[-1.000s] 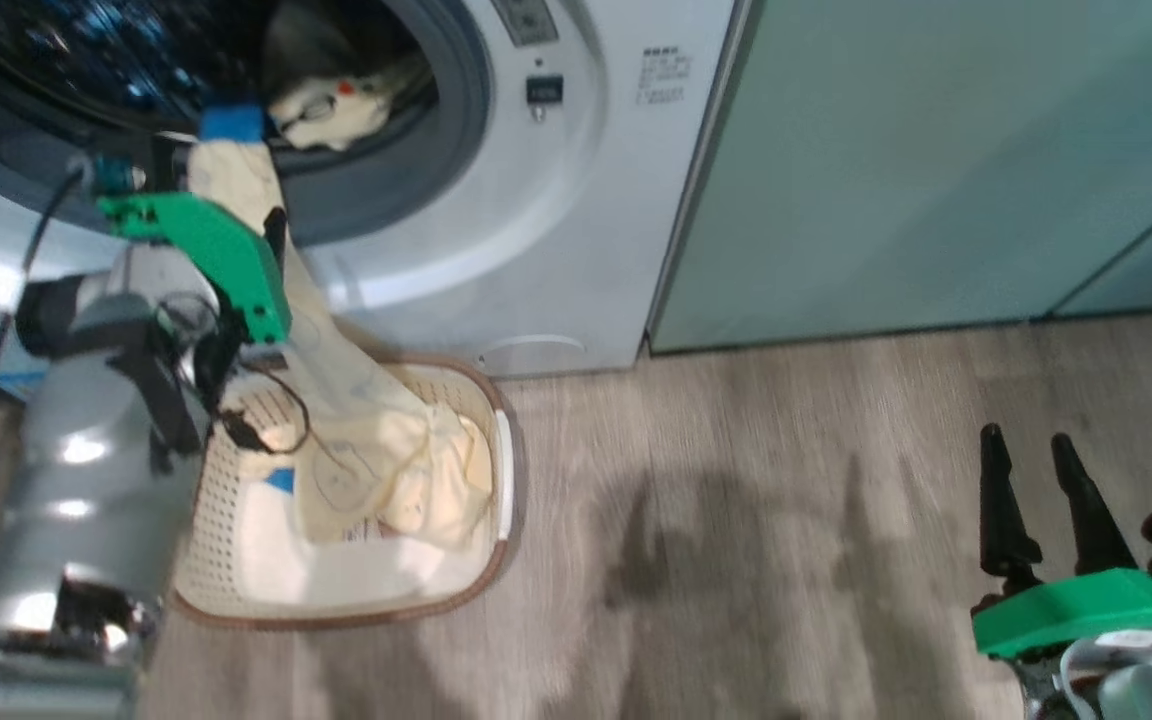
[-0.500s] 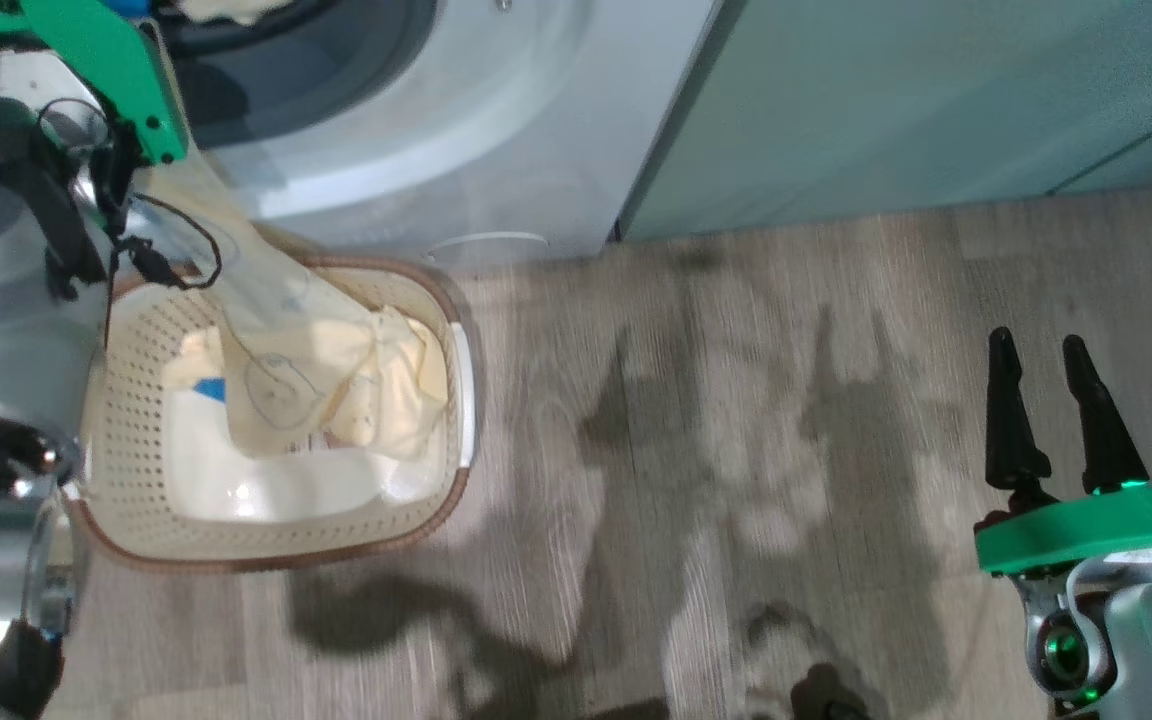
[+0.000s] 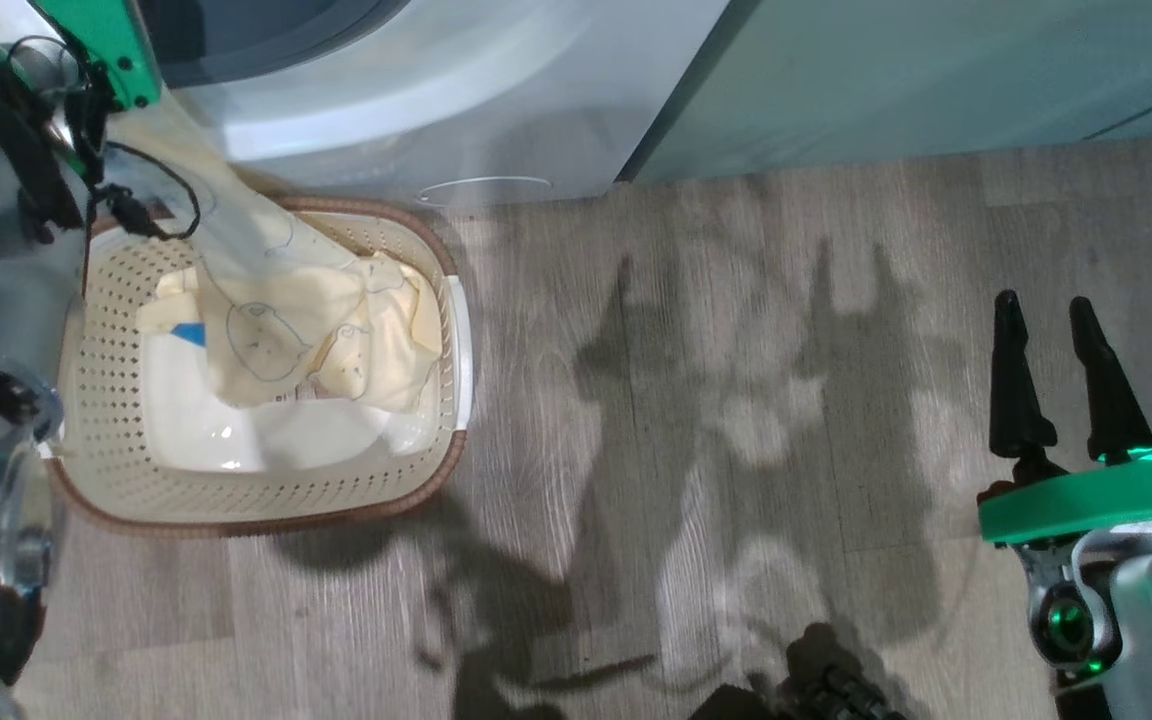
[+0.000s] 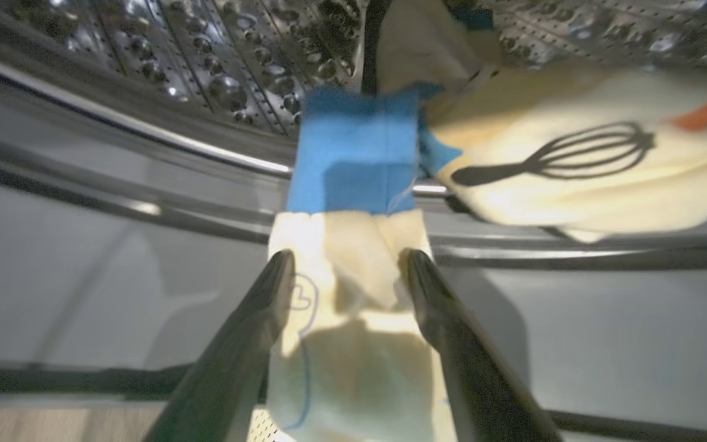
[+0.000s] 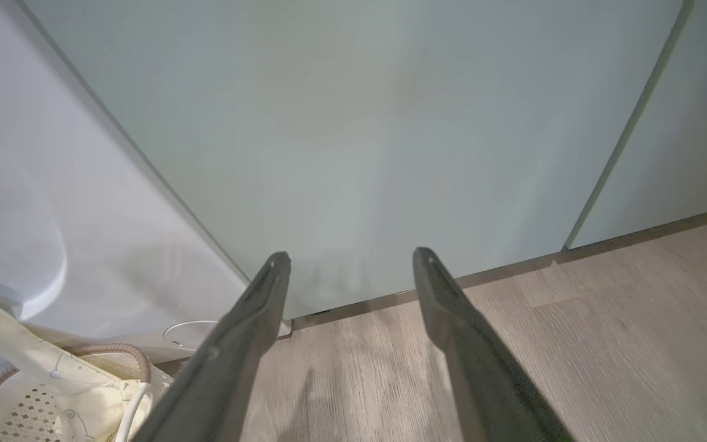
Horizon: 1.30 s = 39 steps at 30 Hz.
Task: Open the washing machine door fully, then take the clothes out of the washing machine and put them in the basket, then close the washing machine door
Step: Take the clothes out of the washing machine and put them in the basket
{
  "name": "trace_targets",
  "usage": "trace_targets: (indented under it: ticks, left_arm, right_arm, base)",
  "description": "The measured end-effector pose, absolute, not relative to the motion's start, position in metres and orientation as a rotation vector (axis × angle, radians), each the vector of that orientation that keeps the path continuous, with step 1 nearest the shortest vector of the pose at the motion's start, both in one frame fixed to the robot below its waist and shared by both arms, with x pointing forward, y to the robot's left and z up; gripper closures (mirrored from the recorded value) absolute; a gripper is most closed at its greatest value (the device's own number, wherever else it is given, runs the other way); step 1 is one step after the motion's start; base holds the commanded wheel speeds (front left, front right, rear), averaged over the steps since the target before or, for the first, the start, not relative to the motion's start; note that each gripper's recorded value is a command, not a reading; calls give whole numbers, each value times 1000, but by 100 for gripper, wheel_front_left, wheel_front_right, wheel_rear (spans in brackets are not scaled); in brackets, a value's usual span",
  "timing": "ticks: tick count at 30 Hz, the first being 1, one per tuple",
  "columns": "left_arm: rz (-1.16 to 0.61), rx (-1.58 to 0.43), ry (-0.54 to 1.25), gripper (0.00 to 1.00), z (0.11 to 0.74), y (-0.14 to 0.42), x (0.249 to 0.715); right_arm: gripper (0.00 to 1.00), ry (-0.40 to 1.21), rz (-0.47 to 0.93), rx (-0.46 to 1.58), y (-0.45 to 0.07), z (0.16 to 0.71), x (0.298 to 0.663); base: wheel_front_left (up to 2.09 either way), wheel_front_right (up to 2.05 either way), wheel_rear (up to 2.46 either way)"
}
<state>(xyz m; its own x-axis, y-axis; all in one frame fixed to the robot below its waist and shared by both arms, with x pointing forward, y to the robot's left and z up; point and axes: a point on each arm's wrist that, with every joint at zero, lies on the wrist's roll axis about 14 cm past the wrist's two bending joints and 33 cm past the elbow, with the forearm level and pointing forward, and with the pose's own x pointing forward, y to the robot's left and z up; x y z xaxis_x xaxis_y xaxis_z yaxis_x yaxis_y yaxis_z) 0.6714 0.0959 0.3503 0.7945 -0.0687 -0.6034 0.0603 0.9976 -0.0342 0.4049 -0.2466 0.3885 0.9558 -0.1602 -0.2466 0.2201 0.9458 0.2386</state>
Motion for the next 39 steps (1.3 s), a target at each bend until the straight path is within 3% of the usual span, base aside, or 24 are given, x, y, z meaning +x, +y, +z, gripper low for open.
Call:
trace_targets:
  ticks: [5,6,9,23,39]
  left_arm:
    - [-69,2,664,0,344,98,668]
    - [-71,3,662,16,344,98,668]
    - [-82,8,668,100,342,97,666]
    - [-174,-53,523,100,375,78,664]
    - [-273,-109,476,100,386,66,574]
  right_arm:
    - [0,224,-187,268,-245,388,409]
    - [0,220,-185,267,-245,389,411]
    - [0,217,-183,268,-244,390,412]
    - [0,184,-169,279,-240,401,414]
    - [0,113,-80,327,-212,430,417]
  base:
    - [0,0,0]
    - [0,0,0]
    - [0,0,0]
    - [0,0,0]
    - [0,0,0]
